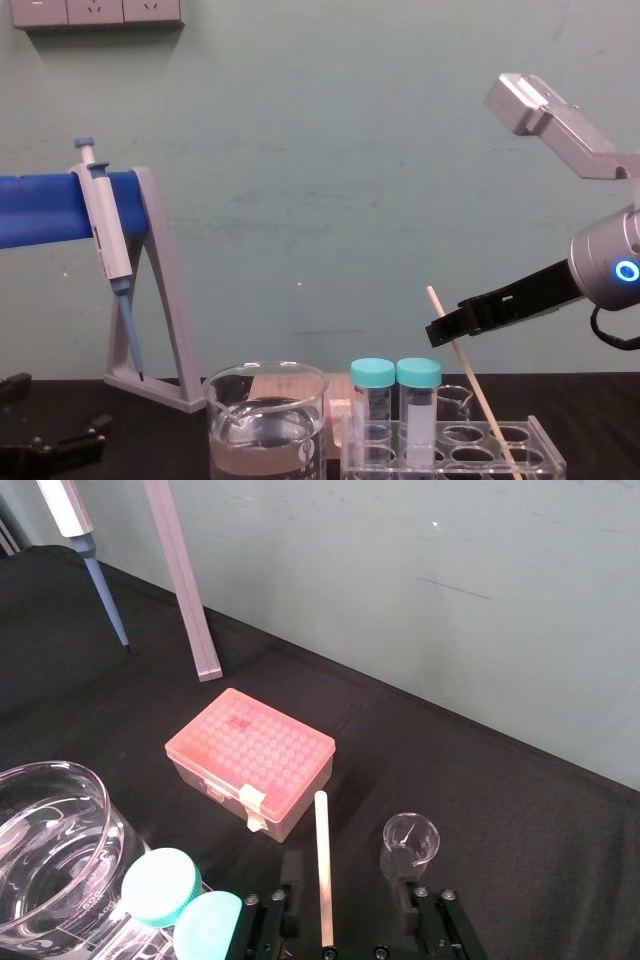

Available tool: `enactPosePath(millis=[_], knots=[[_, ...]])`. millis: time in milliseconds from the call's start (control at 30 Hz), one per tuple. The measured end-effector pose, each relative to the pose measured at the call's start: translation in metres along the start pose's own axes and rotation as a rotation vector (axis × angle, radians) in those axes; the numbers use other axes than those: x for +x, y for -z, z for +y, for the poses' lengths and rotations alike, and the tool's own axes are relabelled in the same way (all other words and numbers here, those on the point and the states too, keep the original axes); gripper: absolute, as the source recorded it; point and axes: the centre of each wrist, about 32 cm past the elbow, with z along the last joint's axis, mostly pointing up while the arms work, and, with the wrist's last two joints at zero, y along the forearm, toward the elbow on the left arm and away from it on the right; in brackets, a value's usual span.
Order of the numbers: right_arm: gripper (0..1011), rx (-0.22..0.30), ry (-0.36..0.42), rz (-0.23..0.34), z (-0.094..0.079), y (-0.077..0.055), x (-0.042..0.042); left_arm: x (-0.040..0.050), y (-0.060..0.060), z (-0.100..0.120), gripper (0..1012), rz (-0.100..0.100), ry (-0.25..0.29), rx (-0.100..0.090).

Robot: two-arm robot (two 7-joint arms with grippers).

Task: Hold the thermometer with one hand and immerse one end into the beaker, then reinsert it into the test tube rack.

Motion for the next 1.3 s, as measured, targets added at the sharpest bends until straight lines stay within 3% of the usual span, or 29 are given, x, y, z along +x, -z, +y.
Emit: enactPosePath(millis=[533, 1033, 1300], knots=[[74, 0.001, 0.001, 0.000, -0.0001, -0.0001, -0.0001, 0.0000, 0.0000, 0.0000, 1004, 0.000, 0.000, 0.000], [46, 0.001, 0.001, 0.000, -0.0001, -0.0001, -0.0001, 0.0000, 0.0000, 0.0000, 1004, 0.000, 0.000, 0.000], [46, 0.078, 0.007, 0.026, -0.0090, 0.0070, 0.0035, 0.0000, 0.0000, 0.0000, 1004, 0.000, 0.000, 0.000]])
